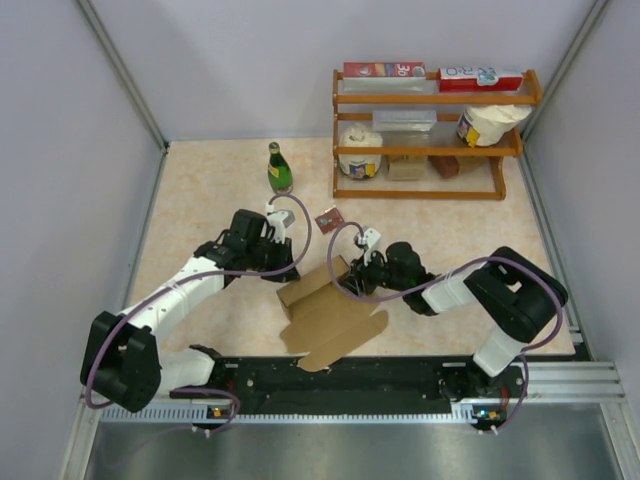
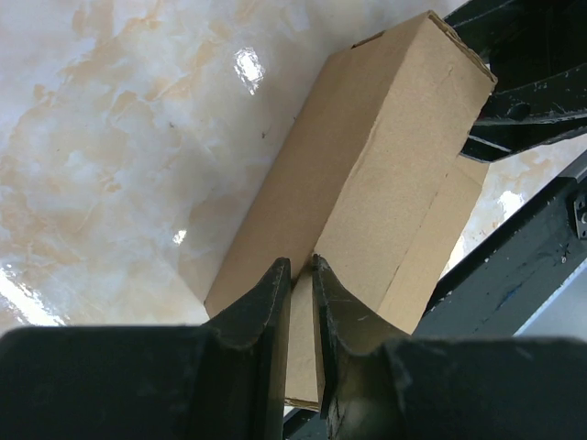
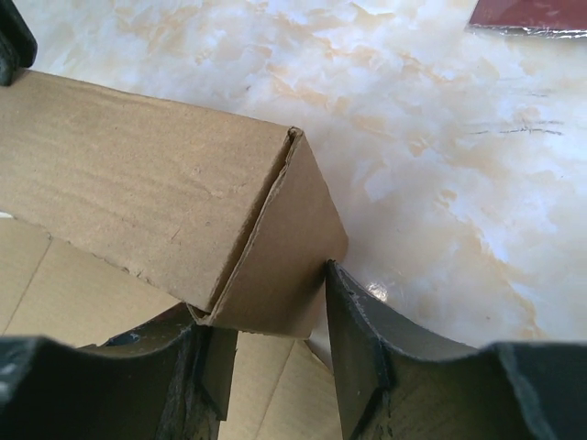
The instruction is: Fold the paper box
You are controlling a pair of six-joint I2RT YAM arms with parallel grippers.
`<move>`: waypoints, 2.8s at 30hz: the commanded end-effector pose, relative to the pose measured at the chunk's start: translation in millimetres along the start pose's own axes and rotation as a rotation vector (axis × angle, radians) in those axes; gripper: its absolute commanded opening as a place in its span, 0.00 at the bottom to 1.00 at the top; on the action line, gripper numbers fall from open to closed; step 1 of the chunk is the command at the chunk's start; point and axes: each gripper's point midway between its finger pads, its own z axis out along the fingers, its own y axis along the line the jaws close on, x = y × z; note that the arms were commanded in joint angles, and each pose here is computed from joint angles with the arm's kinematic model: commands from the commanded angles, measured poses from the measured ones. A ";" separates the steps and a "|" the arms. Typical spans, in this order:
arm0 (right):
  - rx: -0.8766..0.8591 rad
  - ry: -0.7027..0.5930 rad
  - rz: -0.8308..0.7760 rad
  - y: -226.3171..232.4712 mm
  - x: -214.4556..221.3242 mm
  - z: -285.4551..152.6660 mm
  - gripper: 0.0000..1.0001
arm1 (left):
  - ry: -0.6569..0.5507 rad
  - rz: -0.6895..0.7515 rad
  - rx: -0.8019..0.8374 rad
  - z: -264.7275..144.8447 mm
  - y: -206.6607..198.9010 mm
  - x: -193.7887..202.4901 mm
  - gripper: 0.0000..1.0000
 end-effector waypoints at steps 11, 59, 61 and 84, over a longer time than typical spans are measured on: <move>0.019 -0.127 -0.029 3.3 -21.0 18.6 0.33 | 0.013 0.007 0.080 9.0 -9.3 -2.4 0.18; 0.198 -0.132 -0.019 -15.9 -28.0 29.5 0.13 | 0.067 -0.008 0.144 20.6 -20.2 15.1 0.16; 0.197 -0.133 -0.022 -15.7 -27.6 27.4 0.23 | 0.069 -0.022 0.142 21.4 -20.6 15.7 0.16; 0.276 -0.118 -0.004 -8.1 -25.4 -53.7 0.47 | -0.090 -0.071 -0.043 -3.0 5.9 -34.8 0.24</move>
